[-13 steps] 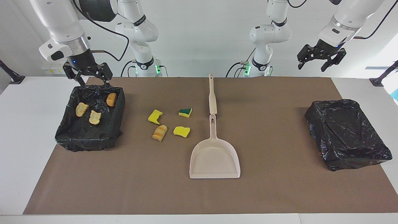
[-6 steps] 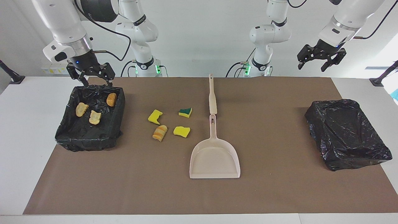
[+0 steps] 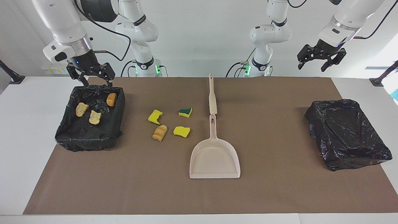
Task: Sweep and dump trash in bin
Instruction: 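Reach the left gripper to the dustpan while the right gripper nears the brush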
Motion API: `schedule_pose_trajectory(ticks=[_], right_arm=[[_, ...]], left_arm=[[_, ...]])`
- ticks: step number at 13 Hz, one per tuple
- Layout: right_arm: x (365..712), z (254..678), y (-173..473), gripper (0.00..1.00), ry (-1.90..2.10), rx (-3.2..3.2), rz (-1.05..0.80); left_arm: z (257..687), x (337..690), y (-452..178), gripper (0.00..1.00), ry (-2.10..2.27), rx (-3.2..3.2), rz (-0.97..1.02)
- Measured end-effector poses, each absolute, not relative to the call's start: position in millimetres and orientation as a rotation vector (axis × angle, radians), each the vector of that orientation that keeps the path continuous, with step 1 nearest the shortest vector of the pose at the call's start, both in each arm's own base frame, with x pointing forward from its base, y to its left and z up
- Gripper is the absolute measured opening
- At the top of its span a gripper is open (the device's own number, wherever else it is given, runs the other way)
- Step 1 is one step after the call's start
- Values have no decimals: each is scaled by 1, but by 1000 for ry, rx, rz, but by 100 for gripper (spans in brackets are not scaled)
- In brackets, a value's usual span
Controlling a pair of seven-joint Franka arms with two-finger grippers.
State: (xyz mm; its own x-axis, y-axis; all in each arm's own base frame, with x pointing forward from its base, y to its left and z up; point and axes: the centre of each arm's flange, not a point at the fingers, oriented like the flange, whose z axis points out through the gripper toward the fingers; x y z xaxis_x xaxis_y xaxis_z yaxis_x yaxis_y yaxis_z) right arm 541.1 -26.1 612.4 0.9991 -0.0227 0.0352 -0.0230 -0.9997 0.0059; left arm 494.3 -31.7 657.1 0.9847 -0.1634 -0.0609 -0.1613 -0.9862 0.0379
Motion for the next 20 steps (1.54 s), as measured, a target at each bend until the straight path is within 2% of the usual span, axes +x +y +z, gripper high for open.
schedule_pose_trajectory(ticks=[4,8,11,13,15,18,20], right_arm=[[539,594,25,100,1,3144,-7],[528,550,107,100,21,3131,-120],[511,518,177,100,-49,3127,-107],[484,487,242,100,-113,3126,-79],[452,458,290,100,-148,3123,-68],[418,446,319,100,-211,3156,-107],[383,435,353,100,-276,3181,-56]], left_arm=[[657,494,-32,100,-253,3097,-102],[655,493,-38,100,-215,3100,-124],[640,517,-91,100,-92,3082,54],[607,544,-147,100,-17,3053,131],[576,569,-174,100,78,3019,149],[544,607,-209,100,207,2945,216],[513,616,-258,100,235,2910,227]])
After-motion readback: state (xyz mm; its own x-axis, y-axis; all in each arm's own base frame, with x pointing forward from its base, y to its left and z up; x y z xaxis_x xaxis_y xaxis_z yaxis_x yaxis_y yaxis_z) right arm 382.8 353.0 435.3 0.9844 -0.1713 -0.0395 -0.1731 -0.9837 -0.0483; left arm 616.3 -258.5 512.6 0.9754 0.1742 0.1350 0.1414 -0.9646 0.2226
